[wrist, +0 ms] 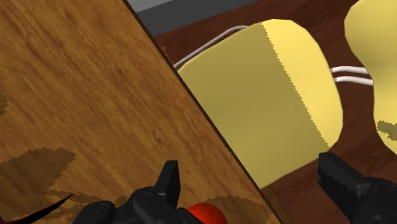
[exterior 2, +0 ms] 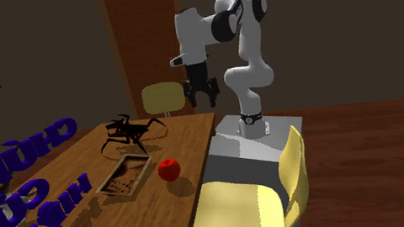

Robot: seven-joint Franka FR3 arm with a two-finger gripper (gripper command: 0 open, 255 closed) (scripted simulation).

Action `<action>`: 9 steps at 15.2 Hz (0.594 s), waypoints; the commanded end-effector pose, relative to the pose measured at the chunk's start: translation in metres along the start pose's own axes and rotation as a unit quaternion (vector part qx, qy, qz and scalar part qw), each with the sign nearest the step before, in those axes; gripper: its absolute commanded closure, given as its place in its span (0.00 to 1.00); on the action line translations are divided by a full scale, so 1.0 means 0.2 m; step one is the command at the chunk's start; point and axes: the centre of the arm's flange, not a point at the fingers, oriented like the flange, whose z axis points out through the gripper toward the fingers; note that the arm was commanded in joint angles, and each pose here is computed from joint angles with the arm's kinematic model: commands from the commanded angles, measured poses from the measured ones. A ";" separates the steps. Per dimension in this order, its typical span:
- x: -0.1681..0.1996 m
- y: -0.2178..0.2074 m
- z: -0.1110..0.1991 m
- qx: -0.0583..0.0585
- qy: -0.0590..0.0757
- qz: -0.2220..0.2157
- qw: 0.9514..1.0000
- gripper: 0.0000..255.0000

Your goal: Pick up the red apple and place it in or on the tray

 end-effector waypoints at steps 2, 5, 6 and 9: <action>0.11 0.04 0.13 0.003 0.021 0.010 1.000 0.00; 0.24 0.08 0.24 0.007 0.040 0.020 0.999 0.00; 0.29 0.10 0.27 0.008 0.046 0.023 0.999 0.00; 0.43 0.14 0.38 0.011 0.065 0.033 0.997 0.00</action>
